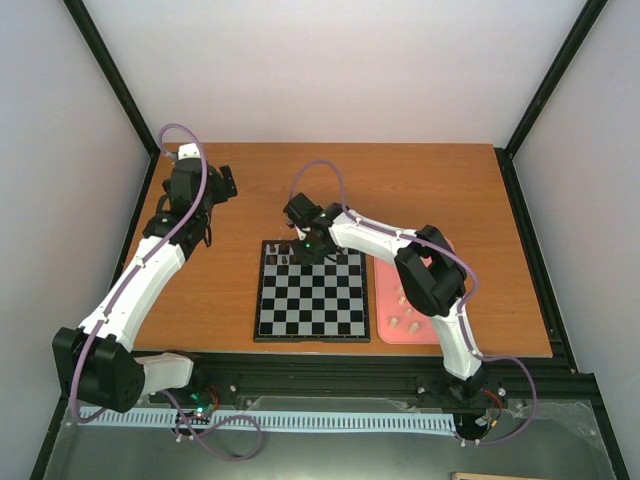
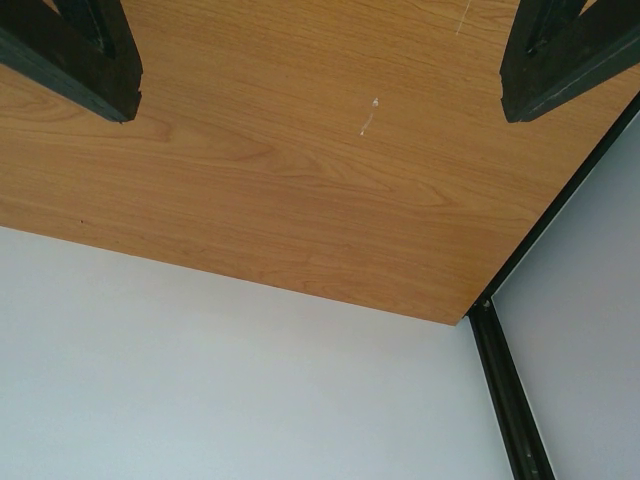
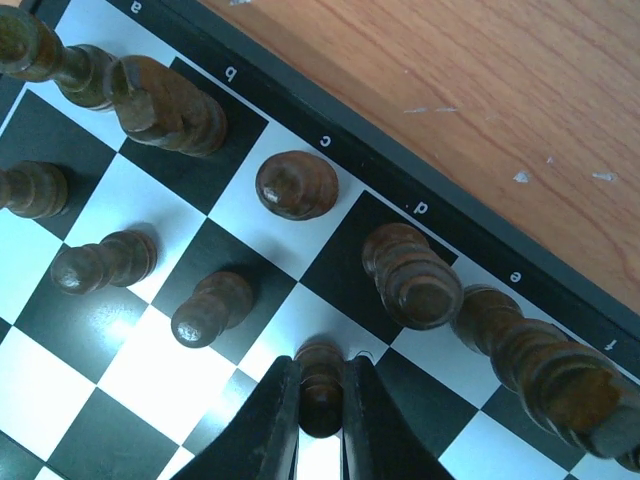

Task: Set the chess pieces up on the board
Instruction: Place the chess piece on the chessboard.

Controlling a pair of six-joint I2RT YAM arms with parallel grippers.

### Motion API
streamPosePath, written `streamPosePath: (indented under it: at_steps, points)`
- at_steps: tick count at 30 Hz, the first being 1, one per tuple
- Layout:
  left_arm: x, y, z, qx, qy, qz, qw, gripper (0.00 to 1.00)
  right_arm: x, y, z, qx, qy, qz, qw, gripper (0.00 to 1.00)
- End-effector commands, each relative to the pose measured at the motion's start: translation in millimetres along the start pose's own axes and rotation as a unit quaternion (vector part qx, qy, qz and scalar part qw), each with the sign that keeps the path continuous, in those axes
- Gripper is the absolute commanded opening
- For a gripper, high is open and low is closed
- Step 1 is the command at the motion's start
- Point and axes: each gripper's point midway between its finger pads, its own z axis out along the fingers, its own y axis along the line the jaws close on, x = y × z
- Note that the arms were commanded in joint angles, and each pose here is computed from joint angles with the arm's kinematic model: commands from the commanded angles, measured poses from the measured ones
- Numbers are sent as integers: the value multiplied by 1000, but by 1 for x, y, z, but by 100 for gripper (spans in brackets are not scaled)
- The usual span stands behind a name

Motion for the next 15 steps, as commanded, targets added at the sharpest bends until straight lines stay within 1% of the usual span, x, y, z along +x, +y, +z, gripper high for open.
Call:
streamPosePath:
  at_steps: [1, 15]
  points:
    - [-13, -2, -2, 1, -17, -3, 1000, 100, -6, 7, 1, -5, -3, -10, 1000, 7]
    - [-13, -3, -1, 1, -16, -3, 1000, 100, -1, 6, 5, -3, 8, -12, 1000, 7]
